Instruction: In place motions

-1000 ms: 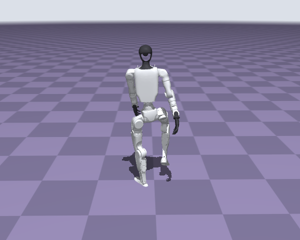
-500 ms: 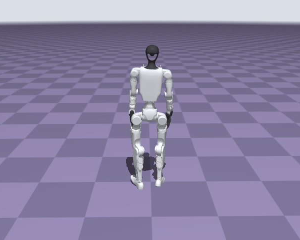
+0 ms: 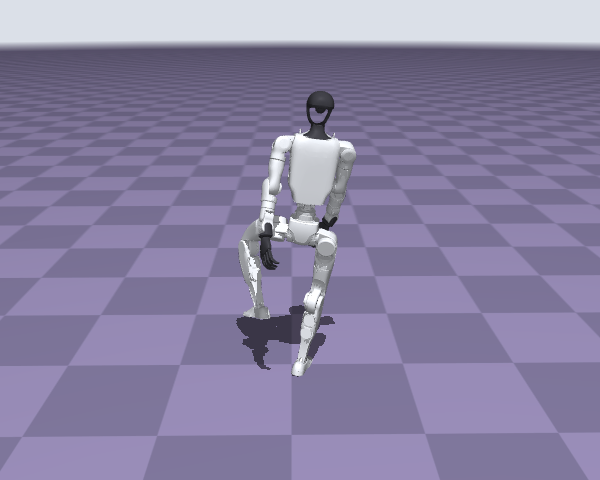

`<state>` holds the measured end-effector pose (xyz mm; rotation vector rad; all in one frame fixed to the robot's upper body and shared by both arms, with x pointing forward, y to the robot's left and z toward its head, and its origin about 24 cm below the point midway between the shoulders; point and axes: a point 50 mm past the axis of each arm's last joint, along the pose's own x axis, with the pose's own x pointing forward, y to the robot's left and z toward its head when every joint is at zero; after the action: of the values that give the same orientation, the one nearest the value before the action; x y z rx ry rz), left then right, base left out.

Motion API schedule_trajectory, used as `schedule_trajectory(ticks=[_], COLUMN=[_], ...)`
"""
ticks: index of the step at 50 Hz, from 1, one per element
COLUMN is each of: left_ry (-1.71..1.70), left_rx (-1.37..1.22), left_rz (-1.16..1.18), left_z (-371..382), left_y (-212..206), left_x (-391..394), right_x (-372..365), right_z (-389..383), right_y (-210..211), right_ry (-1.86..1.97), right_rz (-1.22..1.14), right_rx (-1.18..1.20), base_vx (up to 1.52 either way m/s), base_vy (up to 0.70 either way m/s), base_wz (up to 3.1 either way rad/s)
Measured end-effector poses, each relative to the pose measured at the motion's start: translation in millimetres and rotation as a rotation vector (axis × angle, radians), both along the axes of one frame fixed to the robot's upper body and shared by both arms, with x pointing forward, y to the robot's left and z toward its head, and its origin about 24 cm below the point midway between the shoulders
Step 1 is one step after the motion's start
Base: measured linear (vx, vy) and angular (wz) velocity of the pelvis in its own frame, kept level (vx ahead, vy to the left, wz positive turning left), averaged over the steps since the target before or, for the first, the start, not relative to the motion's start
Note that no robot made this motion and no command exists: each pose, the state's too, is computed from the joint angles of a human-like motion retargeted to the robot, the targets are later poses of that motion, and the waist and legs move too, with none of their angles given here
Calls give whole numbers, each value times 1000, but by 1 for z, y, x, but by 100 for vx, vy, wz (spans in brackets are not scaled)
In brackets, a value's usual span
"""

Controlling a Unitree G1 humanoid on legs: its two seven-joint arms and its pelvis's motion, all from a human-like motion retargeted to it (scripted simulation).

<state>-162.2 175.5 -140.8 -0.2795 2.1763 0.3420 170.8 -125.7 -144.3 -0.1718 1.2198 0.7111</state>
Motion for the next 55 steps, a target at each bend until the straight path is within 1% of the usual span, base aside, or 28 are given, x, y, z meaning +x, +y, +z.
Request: schedule_trajectory(ticks=[3, 5, 10, 13, 18, 24, 30, 35, 40, 44, 47, 50, 55], left_ry=[36, 52, 49, -8, -101, -225, -314, -388, -425, -434, -571, -817, -1307], left_rx=[-184, -260, -257, -228, -83, 115, 201, 236, 194, 164, 150, 132, 204], left_rz=[-117, -159, -50, -20, 43, 109, 93, 109, 6, -114, -165, -228, -239], left_z=[9, 15, 15, 7, -5, -18, -22, -29, -30, -31, -36, -29, 31], left_y=[-6, -9, -23, -24, -11, 17, 39, 36, 40, 40, 26, 9, -19], left_x=[-20, -30, -32, -17, 8, 46, 73, 100, 117, 135, 183, 263, 406], right_x=[63, 94, 139, 138, 88, 0, -61, -87, -125, -170, -196, -223, -276], right_z=[36, 60, 105, 103, 54, 0, -22, -28, -30, -30, -27, -21, -3], right_y=[18, 23, 27, 27, 26, 10, -10, -41, -73, -92, -101, -115, -124], right_ry=[-243, -384, -618, -634, -471, -138, 51, 66, 154, 303, 370, 457, 729], right_rz=[50, 74, 149, 180, 218, 150, 138, 180, 146, 51, -30, -58, -44], right_rx=[86, 117, 99, 42, -11, -47, -84, -203, -287, -345, -385, -442, -474], base_vx=[-6, 3, -3, 0, 18, 18, 15, -4, 3, 1, -15, -16, -23], base_vy=[2, 6, -3, 0, 4, 7, 17, 26, 23, 23, 19, 25, 15], base_wz=[-90, -49, 24, 91, 120, 75, 38, 33, -13, 6, 8, 13, 109])
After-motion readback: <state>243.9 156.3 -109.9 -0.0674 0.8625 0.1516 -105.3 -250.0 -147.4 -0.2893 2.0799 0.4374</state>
